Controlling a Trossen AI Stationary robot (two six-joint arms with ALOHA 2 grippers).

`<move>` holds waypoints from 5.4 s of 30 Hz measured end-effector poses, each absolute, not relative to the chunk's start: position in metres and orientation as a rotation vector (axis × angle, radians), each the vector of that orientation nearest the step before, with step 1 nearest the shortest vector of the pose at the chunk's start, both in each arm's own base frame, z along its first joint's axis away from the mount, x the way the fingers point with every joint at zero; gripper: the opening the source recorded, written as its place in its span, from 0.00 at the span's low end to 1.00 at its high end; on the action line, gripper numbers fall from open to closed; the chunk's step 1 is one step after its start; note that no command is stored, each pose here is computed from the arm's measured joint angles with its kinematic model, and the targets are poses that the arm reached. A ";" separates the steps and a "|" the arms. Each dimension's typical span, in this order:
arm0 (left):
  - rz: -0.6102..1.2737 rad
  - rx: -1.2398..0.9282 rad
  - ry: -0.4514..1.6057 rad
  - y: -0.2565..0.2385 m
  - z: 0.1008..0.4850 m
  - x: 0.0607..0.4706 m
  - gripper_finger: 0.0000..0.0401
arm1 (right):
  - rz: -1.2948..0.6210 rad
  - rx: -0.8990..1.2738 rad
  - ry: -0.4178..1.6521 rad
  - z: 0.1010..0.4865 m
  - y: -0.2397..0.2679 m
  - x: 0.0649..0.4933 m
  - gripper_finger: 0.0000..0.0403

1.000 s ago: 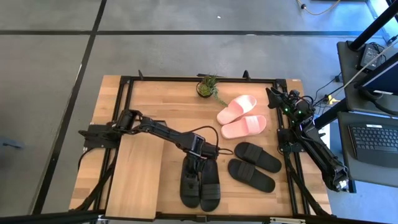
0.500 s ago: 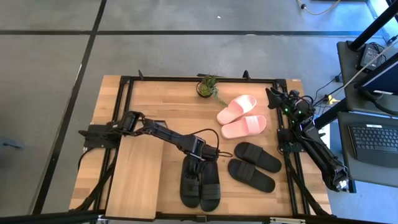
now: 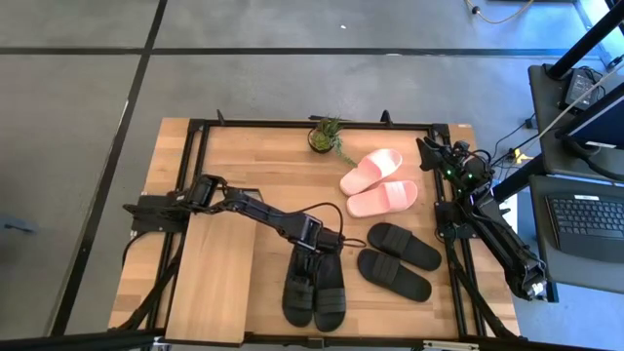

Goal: Pick and place slides into the shelf
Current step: Put the black slipper on the shelf

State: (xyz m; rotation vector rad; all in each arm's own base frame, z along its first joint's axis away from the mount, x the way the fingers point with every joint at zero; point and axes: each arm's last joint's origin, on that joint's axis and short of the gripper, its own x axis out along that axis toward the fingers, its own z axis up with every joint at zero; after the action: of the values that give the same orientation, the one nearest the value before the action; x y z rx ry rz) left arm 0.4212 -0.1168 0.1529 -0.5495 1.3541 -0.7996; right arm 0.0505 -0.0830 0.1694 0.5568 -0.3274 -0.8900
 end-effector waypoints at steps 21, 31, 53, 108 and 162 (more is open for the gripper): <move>-0.828 -0.580 1.349 -0.097 0.169 0.416 0.01 | -0.880 0.603 -0.351 0.170 -0.083 0.051 0.68; -0.842 -0.528 1.185 -0.070 0.242 0.417 0.01 | -0.846 0.606 -0.343 0.170 -0.082 0.052 0.68; -0.404 -0.334 0.879 -0.011 0.427 0.337 0.01 | -0.758 0.673 -0.352 0.171 -0.081 0.053 0.68; -0.992 -0.007 1.313 -0.079 0.359 0.251 0.01 | -0.763 0.627 -0.331 0.171 -0.081 0.054 0.68; -0.752 0.004 1.626 -0.133 0.333 0.225 0.11 | -0.763 0.599 -0.317 0.171 -0.080 0.054 0.68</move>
State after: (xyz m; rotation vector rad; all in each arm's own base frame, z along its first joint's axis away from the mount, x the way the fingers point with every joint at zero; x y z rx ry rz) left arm 0.2255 -0.1332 0.3328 0.0036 1.6262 -0.7517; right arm 0.0540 -0.0803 0.1709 0.5988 -0.3172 -0.7631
